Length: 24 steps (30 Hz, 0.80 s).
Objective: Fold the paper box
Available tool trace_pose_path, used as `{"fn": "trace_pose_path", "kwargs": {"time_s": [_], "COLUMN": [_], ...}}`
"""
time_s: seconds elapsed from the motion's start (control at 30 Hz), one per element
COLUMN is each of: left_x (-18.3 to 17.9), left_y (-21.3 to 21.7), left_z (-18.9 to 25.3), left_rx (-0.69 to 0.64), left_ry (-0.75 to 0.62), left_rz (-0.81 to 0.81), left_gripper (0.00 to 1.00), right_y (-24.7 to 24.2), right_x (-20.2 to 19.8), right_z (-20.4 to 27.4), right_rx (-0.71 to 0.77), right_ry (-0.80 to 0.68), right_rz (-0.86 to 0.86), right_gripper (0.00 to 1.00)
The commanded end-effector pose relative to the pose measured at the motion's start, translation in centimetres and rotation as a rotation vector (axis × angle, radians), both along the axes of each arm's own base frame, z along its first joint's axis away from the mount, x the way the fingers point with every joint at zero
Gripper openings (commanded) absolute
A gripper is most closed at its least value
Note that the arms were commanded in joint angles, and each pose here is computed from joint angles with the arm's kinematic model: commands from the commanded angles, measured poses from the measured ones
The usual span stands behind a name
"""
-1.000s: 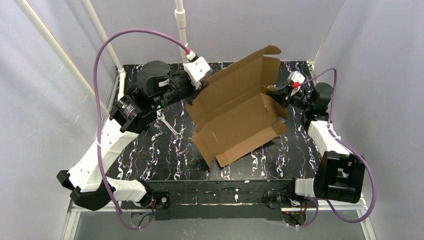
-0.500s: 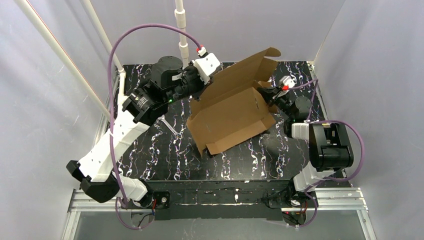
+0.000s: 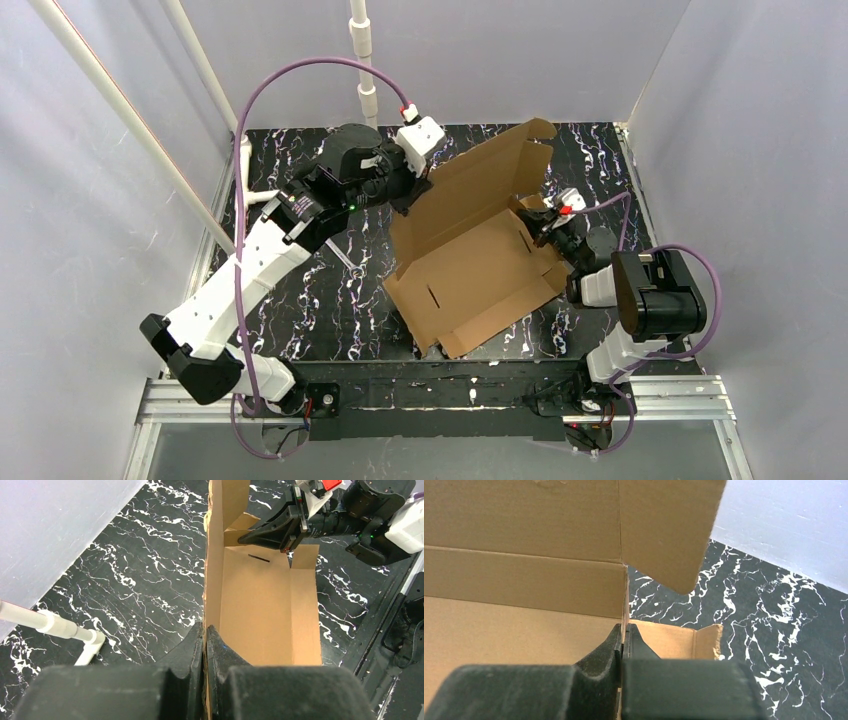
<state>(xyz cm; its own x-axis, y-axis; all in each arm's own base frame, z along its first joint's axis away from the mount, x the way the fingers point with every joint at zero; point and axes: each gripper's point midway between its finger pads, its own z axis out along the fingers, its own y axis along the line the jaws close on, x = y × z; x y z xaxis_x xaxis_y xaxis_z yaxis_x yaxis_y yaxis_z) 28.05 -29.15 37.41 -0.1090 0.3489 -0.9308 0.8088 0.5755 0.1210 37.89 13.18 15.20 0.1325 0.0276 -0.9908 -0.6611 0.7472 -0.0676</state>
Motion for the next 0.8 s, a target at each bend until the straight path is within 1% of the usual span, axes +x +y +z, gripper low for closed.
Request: {"fn": "trace_pose_path", "kwargs": {"time_s": [0.0, 0.1, 0.23, 0.4, 0.6, 0.77], "left_x": [0.4, 1.5, 2.0, 2.3, 2.8, 2.9], "left_y": [-0.2, 0.2, -0.1, -0.2, 1.4, 2.5], "left_z": [2.7, 2.7, 4.1, 6.1, 10.1, 10.6], "left_rx": [-0.066, -0.028, -0.052, -0.064, -0.019, 0.054], "left_ry": [-0.087, -0.13, -0.152, -0.191, -0.335, -0.404], "left_rz": [0.004, 0.032, 0.029, 0.029, 0.053, 0.056], "left_gripper": [0.0, 0.0, 0.0, 0.0, 0.0, 0.0], "right_y": [-0.2, -0.1, -0.4, -0.1, 3.2, 5.5], "right_x": [-1.1, -1.5, -1.0, 1.0, 3.7, 4.3], "right_z": [4.0, 3.8, 4.4, 7.0, 10.0, 10.3], "right_rx": [-0.038, -0.048, -0.04, 0.004, 0.03, 0.054], "right_ry": [-0.235, -0.241, -0.257, -0.308, -0.369, -0.377], "right_rz": [-0.02, -0.014, -0.04, -0.076, -0.108, -0.101], "right_gripper": [0.01, 0.01, 0.01, 0.01, 0.01, 0.01]}}
